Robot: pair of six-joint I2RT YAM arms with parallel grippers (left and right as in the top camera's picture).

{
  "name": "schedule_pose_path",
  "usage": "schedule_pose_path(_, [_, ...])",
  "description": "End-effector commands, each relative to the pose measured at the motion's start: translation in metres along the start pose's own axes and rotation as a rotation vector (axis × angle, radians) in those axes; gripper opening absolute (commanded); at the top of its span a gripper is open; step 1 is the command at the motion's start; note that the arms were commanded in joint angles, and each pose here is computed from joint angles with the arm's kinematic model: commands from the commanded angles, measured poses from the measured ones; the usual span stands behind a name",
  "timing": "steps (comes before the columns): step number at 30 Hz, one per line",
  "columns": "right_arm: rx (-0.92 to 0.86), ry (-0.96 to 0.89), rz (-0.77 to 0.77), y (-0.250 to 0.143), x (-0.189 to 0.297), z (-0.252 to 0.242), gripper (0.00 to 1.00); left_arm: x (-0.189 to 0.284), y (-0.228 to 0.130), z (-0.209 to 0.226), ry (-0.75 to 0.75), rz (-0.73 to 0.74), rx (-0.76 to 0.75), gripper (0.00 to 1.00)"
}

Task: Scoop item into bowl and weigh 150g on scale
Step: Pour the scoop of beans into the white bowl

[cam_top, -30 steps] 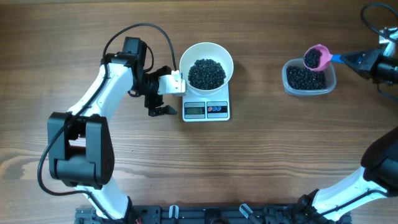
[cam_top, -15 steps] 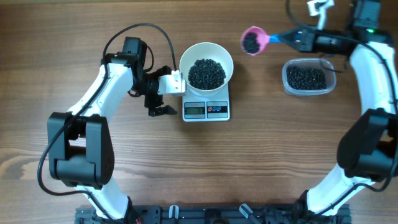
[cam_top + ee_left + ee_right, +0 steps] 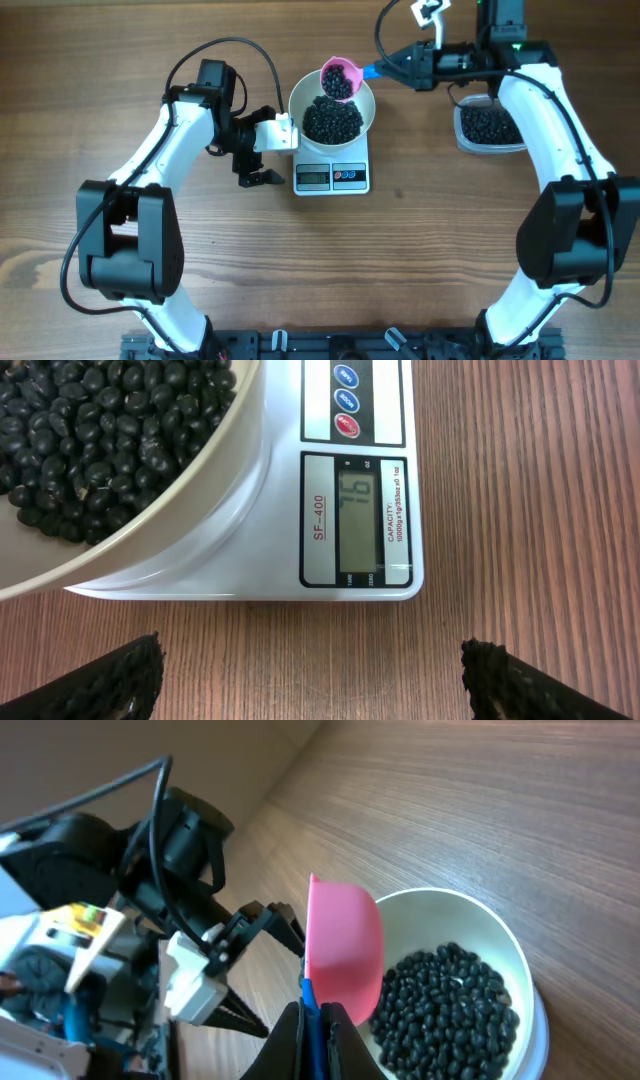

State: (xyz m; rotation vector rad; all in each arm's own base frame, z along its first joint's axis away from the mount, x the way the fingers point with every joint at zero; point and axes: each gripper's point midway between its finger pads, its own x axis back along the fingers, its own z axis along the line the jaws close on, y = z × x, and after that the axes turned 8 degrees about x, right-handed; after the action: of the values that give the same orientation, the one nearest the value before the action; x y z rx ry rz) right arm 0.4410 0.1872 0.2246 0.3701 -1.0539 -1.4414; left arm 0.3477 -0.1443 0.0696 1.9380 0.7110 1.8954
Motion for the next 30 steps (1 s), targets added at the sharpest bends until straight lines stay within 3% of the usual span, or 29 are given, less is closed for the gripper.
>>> schedule_pose_path(1, [0.144, -0.102, 0.037, 0.005, -0.007, -0.008, 0.04, -0.004, -0.002, -0.003, -0.021, -0.014, 0.02, 1.0])
schedule_pose_path(6, [0.512, -0.272, 0.093, 0.025, 0.005, 0.002, 0.04, -0.004, -0.002, -0.003, -0.021, -0.014, 0.02, 1.0])
schedule_pose_path(10, [0.816, -0.301, 0.112, 0.04, 0.011, 0.022, 0.04, -0.004, -0.002, -0.003, -0.021, -0.014, 0.02, 1.0])
schedule_pose_path(15, [0.851, -0.3, 0.108, 0.043, 0.012, 0.026, 0.04, -0.004, -0.002, -0.003, -0.021, -0.014, 0.02, 1.0])
schedule_pose_path(19, [1.0, -0.219, 0.082, 0.044, 0.008, 0.04, 0.04, -0.004, -0.002, -0.003, -0.021, -0.014, 0.02, 1.0])
schedule_pose_path(30, [1.025, -0.153, 0.021, 0.05, 0.006, 0.054, 0.04, -0.004, -0.002, -0.003, -0.021, -0.014, 0.02, 1.0])
